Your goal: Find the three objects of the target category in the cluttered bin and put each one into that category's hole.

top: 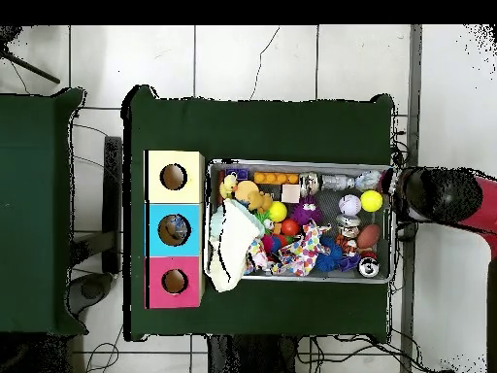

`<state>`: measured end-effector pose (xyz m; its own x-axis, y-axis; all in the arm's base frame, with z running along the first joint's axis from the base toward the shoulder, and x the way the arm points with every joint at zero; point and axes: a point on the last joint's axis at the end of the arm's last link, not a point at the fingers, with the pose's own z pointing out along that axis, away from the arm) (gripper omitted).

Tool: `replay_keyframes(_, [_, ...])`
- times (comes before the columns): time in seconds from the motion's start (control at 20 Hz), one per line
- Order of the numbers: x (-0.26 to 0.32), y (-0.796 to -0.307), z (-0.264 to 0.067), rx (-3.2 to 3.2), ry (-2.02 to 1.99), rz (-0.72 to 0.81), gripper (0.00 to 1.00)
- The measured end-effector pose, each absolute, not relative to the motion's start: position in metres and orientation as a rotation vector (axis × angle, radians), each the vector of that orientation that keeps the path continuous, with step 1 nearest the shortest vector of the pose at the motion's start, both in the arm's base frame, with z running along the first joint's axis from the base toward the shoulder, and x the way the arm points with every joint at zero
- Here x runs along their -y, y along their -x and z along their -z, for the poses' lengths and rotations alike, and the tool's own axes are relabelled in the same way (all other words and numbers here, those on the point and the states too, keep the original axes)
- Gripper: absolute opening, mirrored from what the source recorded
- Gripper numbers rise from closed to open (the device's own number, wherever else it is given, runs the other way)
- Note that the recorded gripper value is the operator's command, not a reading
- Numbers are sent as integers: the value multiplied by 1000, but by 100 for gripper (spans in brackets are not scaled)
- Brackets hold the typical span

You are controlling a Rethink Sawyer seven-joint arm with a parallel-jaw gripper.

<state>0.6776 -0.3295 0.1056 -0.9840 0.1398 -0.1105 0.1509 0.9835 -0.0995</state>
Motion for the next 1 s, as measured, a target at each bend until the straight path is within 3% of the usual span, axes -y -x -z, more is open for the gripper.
replay_keyframes(0.3, [329, -681, -114, -2999, -222, 170, 0])
replay_keyframes(0.55, [326, -683, -103, -2983, -231, 142, 0])
replay_keyframes(1.0, [309, -674, -57, -3026, -249, 58, 0])
